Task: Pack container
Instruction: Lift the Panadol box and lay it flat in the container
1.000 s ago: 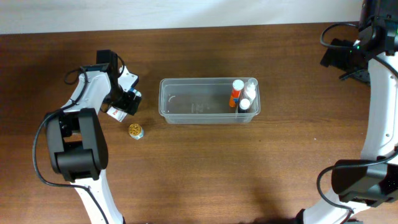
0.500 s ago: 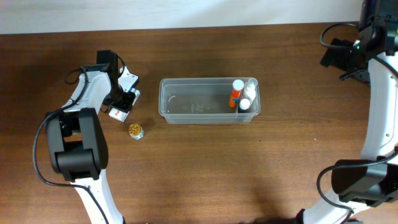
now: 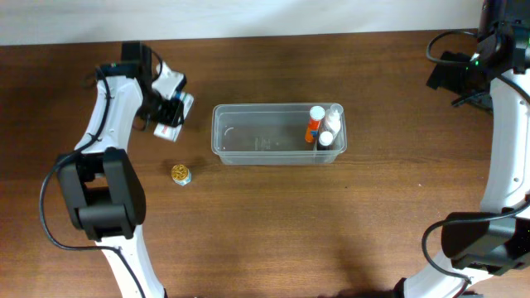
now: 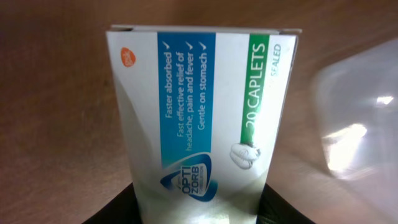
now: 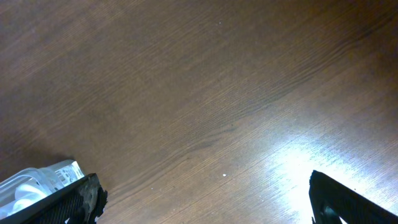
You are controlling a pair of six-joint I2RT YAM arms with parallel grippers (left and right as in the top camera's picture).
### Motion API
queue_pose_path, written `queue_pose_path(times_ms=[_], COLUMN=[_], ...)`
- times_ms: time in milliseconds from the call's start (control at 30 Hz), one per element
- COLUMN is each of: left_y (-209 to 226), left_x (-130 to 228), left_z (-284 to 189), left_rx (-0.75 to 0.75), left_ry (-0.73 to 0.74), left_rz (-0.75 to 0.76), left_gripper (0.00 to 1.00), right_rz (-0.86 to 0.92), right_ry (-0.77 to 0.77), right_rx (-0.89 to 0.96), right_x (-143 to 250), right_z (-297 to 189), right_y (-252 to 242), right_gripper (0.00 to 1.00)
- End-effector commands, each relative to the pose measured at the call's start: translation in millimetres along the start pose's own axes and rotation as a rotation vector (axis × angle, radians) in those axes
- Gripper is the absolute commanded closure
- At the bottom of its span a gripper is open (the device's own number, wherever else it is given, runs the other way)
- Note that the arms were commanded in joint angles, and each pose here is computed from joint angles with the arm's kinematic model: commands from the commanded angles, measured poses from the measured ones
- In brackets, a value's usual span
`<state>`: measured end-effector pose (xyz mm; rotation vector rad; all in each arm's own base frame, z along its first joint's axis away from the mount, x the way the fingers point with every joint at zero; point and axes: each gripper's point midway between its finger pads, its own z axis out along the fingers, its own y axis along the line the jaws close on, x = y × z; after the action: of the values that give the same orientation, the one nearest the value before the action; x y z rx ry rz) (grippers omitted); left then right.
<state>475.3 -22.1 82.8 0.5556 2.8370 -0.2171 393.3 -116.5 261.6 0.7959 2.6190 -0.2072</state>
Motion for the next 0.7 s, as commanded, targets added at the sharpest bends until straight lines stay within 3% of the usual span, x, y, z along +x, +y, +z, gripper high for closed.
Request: queue_pose_path(times_ms=[0,300,667], left_y=[-26,-107,-195], left_x=[-28,-53,-53], left_z=[-24,-76,-56], left_rx=[0.064,0.088,0.060], left_ry=[-0.069,-0.084,-0.028], left_rz=[0.032,0.384,0.775], left_gripper=[0.53,0.51,0.47], right_rz=[0.018,0.018,0.018], right_ry=[-0.023,-0.023,-0.023], right_rx=[0.006,0.006,0.006], right_x=[-4,-4,-4], right_z=[-6,-6,-6], right_y=[-3,-3,-3], right_gripper=[0.02,0.02,0.02])
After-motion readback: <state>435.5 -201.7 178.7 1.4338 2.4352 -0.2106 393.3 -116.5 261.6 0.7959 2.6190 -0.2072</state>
